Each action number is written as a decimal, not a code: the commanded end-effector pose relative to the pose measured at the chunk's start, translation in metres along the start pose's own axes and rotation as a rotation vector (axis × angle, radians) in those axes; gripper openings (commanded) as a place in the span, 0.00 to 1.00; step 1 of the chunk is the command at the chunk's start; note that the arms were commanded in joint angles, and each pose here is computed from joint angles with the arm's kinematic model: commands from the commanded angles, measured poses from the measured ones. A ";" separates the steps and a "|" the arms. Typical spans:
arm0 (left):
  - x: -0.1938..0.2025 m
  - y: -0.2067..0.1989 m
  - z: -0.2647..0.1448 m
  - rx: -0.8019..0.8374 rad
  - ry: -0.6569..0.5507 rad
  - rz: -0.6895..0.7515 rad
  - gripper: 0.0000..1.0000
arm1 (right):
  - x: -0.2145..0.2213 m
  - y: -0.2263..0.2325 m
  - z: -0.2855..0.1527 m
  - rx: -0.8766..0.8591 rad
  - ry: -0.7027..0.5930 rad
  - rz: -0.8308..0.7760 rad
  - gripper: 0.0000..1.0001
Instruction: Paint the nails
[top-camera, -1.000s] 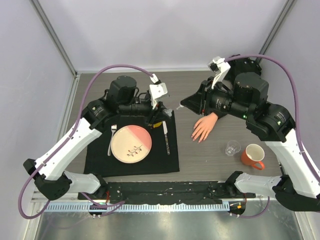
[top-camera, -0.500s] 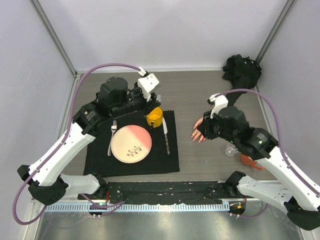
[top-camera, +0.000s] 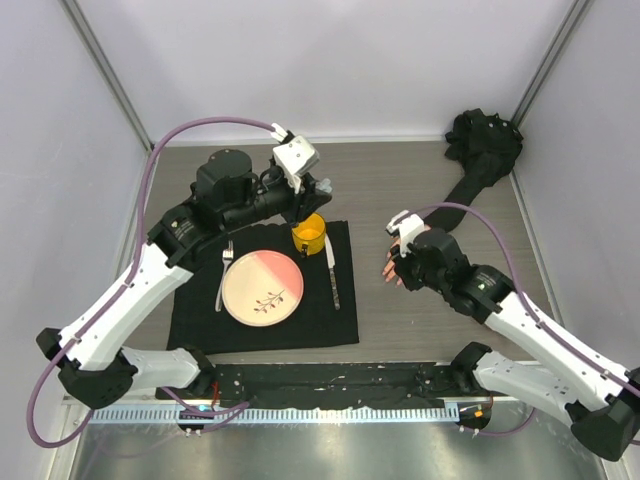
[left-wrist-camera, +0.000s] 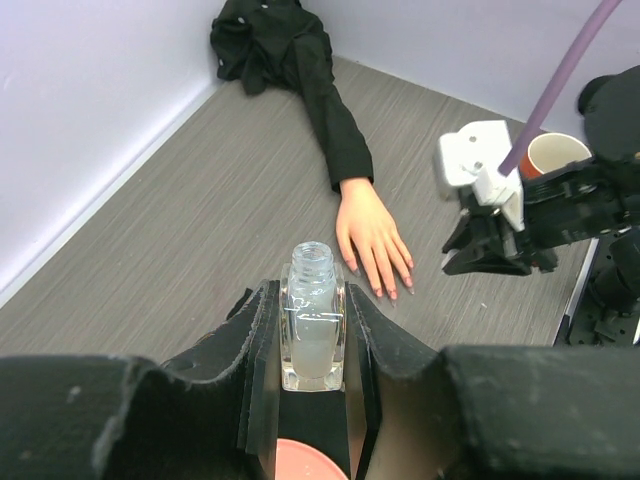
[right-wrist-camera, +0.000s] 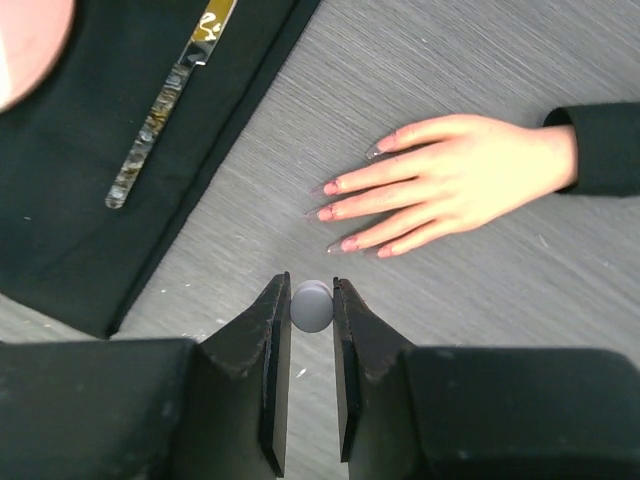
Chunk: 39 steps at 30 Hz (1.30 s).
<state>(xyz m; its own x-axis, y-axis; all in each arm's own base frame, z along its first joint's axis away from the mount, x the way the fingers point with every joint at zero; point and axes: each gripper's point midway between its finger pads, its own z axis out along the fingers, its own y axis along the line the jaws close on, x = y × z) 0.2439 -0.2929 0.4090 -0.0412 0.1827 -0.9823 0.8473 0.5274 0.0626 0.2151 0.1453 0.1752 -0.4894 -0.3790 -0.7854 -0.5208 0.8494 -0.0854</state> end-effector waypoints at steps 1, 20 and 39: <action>-0.029 -0.002 0.007 0.021 -0.090 0.011 0.00 | -0.005 -0.007 0.022 -0.012 -0.001 -0.122 0.01; -0.023 -0.003 0.030 0.055 -0.058 0.004 0.00 | 0.033 -0.016 0.073 -0.168 0.120 -0.123 0.01; -0.024 -0.001 0.034 0.049 -0.057 0.000 0.00 | 0.043 -0.027 0.096 -0.106 0.165 -0.103 0.01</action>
<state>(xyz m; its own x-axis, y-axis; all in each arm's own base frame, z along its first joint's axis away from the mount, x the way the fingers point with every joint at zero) 0.2638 -0.3239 0.3918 -0.0906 0.2053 -0.9745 0.8677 0.4964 0.0239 0.2639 0.1382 0.0789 -0.5573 -0.5403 -0.6305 -0.6544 0.7532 -0.0670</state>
